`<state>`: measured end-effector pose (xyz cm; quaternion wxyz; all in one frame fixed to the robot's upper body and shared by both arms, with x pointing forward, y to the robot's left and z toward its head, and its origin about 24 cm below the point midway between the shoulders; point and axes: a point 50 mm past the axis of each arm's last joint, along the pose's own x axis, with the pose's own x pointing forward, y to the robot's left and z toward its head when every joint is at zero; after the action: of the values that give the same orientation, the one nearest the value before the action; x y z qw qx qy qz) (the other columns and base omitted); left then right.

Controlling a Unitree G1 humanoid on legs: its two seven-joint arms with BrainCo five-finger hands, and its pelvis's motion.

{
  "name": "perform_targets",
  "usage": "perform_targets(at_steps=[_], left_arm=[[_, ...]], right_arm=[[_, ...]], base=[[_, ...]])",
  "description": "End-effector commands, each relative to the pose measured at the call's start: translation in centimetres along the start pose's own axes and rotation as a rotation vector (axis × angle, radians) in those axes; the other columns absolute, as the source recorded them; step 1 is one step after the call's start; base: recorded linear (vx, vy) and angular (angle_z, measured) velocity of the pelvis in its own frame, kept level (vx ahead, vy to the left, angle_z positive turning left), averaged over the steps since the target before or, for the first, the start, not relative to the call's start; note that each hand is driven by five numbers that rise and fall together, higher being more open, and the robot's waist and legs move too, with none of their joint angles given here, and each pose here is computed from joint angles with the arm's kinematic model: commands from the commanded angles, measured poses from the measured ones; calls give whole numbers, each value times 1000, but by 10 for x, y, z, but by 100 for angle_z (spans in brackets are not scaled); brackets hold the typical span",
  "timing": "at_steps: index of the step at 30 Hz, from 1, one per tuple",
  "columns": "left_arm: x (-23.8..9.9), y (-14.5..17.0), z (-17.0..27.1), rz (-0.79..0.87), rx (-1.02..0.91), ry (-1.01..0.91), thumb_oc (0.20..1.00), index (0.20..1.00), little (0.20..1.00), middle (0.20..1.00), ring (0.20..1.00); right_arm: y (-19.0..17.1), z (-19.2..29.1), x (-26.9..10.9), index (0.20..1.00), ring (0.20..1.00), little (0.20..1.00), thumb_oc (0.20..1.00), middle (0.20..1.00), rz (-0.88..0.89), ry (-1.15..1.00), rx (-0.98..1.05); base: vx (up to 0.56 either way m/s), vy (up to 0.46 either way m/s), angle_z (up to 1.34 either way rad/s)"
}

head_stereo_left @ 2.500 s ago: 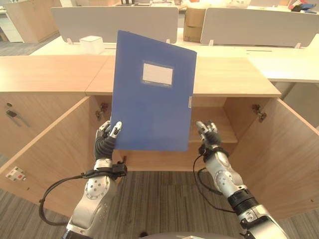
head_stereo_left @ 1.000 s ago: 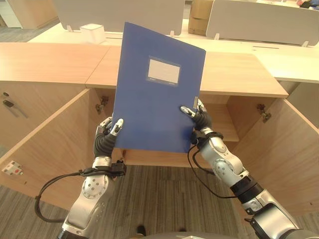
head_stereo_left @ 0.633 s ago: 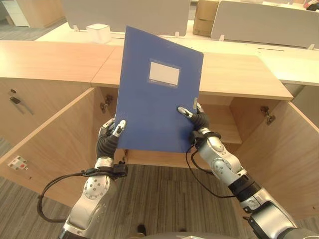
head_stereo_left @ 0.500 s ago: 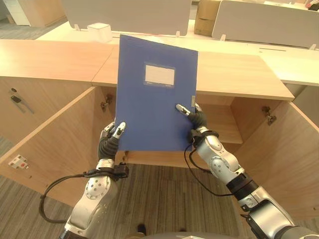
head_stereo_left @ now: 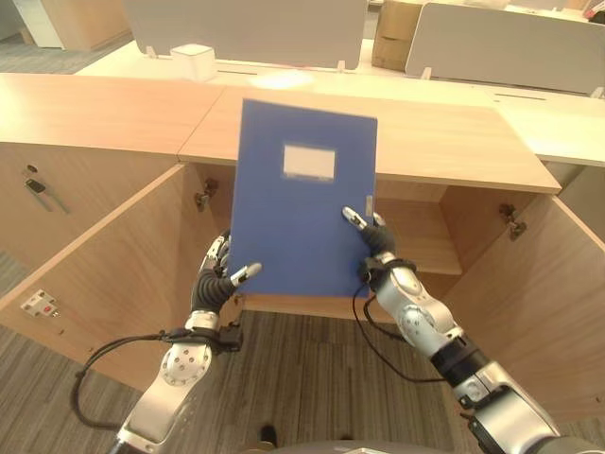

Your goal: Put the empty folder in the office cabinet

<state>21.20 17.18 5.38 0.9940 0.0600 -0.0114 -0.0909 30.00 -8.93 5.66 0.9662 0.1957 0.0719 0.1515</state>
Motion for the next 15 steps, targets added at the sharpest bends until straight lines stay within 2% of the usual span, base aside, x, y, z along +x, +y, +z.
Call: perform_targets(at_steps=[1, 2, 3, 5, 7, 9, 10, 12, 15], left_arm=[[-9, 27, -5, 39, 254, 7, 1000, 1000, 1000, 1000, 1000], [-18, 37, -17, 65, 319, 69, 1000, 1000, 1000, 1000, 1000], [-42, 65, -50, 116, 440, 268, 1000, 1000, 1000, 1000, 1000], [-42, 65, -50, 115, 440, 268, 1000, 1000, 1000, 1000, 1000], [-69, 90, -85, 170, 542, 483, 1000, 1000, 1000, 1000, 1000], [-87, 98, -103, 173, 594, 601, 1000, 1000, 1000, 1000, 1000], [-86, 97, -104, 173, 595, 600, 1000, 1000, 1000, 1000, 1000], [-109, 101, -125, 172, 625, 741, 1000, 1000, 1000, 1000, 1000], [-123, 98, -139, 185, 617, 825, 1000, 1000, 1000, 1000, 1000]], right_arm=[[-9, 25, -9, 200, 200, 200, 200, 200, 72, -90, -89], [-23, 18, -19, 200, 200, 200, 200, 200, 42, -57, -101], [-57, 4, -40, 200, 200, 200, 200, 200, -41, 23, -130], [-57, 4, -40, 200, 200, 200, 200, 200, -42, 24, -129], [-80, -8, -54, 200, 200, 200, 200, 200, -111, 93, -142], [-88, -13, -60, 200, 200, 200, 200, 200, -129, 115, -147], [-88, -13, -60, 200, 200, 200, 200, 200, -129, 115, -147], [-93, -15, -63, 200, 200, 200, 200, 200, -140, 138, -155], [-98, -16, -58, 200, 200, 200, 200, 200, -173, 138, -144]], base=[[-20, -6, 7], [-93, -13, 5], [-89, -12, 5], [-48, -8, 6], [-44, -7, 12], [-16, 1, 12], [0, 0, 0], [-22, 1, -1], [-40, 5, 0]])
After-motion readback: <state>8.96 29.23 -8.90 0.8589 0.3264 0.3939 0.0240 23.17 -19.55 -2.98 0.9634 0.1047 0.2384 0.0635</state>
